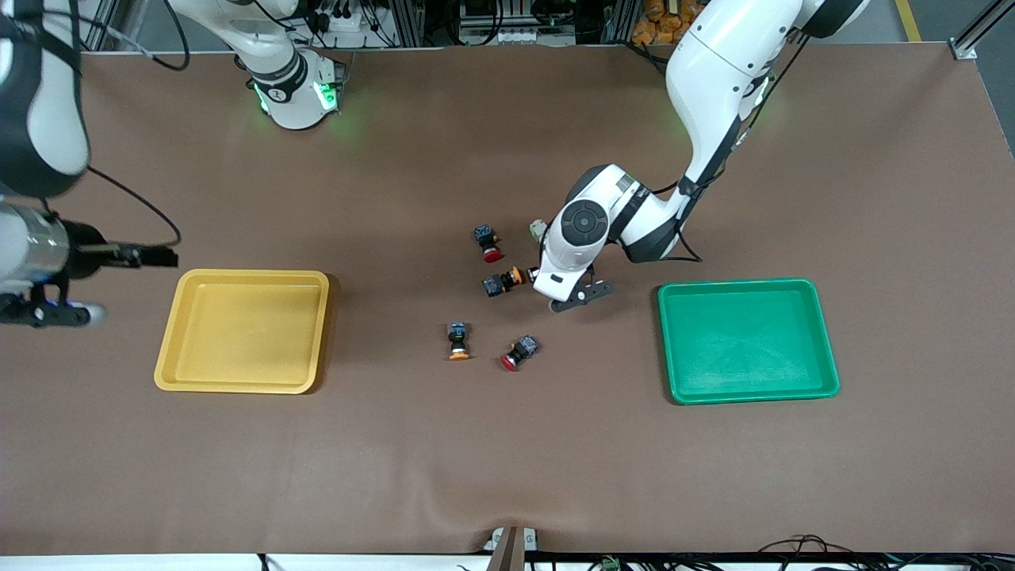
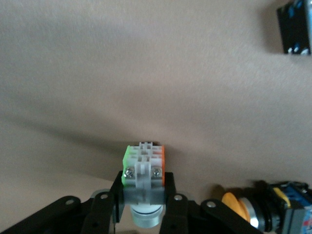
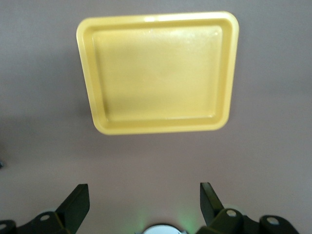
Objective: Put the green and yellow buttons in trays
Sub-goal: 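Grasp the green-capped button with the left gripper while the right gripper reaches out, then release the green button in the green tray while the right gripper grasps yellow button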
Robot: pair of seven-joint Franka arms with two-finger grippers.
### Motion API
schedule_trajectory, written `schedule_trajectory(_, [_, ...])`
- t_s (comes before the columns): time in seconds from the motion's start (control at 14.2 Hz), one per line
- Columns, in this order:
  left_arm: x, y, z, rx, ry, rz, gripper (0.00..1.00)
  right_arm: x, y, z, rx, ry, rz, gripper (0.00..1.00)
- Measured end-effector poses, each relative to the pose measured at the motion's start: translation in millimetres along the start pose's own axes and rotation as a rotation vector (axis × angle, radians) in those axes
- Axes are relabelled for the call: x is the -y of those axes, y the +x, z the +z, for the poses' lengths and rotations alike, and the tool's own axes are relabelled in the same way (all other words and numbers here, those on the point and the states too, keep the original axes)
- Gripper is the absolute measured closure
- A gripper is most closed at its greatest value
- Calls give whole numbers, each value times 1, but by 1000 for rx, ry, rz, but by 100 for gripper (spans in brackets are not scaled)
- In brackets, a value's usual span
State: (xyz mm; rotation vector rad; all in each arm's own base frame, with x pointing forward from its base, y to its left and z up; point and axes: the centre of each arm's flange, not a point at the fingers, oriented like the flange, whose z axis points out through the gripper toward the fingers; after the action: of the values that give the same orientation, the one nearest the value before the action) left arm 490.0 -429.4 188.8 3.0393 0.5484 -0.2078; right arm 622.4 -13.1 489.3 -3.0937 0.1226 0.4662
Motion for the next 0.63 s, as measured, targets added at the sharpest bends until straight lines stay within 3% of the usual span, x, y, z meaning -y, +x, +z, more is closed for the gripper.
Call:
schedule_trajectory(0.14, [7, 30, -20, -50, -15, -18, 66, 20, 12, 19, 23, 7, 48, 0])
schedule_trajectory(0.28, [35, 82, -57, -104, -16, -1, 66, 46, 21, 35, 41, 70, 101, 0])
schedule_trajectory(0.49, [111, 163, -108, -101, 15, 43, 66, 87, 28, 49, 65, 166, 165, 0])
schedule_trajectory(0.63, [160, 200, -120, -86, 30, 63, 66, 129, 31, 54, 21, 180, 134, 0])
